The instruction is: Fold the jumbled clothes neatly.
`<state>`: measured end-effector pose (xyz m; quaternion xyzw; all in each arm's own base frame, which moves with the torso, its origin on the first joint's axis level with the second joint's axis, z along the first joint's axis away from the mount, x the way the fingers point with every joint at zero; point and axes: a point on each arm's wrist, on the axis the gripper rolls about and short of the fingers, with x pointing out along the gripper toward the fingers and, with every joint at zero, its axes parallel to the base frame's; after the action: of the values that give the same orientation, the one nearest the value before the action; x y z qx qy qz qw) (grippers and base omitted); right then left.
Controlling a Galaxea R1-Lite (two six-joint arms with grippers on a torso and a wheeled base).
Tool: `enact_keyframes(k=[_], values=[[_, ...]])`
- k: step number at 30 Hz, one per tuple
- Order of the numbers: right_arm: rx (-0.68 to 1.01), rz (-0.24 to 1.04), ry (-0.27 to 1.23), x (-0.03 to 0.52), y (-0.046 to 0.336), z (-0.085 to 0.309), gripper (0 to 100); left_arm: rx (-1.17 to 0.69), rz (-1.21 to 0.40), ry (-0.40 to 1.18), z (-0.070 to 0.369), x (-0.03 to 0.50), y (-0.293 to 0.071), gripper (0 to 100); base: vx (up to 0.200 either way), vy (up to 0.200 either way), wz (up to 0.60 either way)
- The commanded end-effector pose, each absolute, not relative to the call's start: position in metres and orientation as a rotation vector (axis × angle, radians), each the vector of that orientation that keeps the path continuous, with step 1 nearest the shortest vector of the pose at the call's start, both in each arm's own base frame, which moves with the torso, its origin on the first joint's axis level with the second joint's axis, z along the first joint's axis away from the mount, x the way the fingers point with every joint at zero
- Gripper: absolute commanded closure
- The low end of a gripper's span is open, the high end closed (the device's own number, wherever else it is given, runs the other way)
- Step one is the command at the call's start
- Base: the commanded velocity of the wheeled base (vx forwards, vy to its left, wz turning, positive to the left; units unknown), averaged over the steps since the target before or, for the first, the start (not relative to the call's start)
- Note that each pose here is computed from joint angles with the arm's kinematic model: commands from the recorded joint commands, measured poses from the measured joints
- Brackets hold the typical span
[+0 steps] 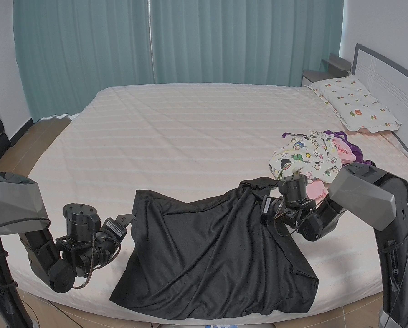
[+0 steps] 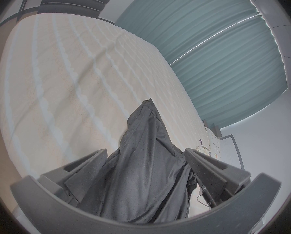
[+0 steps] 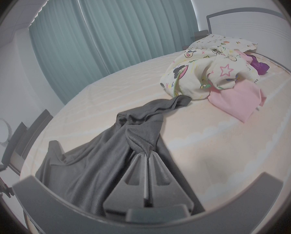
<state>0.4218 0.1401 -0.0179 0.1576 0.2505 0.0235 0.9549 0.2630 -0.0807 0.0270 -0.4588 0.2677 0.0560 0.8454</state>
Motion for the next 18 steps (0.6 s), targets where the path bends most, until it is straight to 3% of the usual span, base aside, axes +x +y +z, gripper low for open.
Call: enact_keyframes(k=[1,5,15,16,18], values=[[0.349,0.024,0.48,0.427,0.116,-0.003,100,-0.967,0.121,0.569,0.025,0.263,-0.081,0,0.0,0.0,0.0],[0.377,0.009,0.479,0.437,0.088,-0.006,100,-0.967,0.124,0.571,0.025,0.263,-0.08,0,0.0,0.0,0.0],[0.408,-0.007,0.468,0.453,0.061,-0.03,100,-0.969,0.133,0.569,0.024,0.264,-0.078,0,0.0,0.0,0.0],[0.408,-0.009,0.47,0.453,0.061,-0.031,0,-0.97,0.133,0.568,0.024,0.264,-0.078,0,0.0,0.0,0.0],[0.411,-0.019,0.465,0.453,0.055,-0.031,0,-0.973,0.139,0.563,0.024,0.265,-0.076,0,0.0,0.0,0.0]])
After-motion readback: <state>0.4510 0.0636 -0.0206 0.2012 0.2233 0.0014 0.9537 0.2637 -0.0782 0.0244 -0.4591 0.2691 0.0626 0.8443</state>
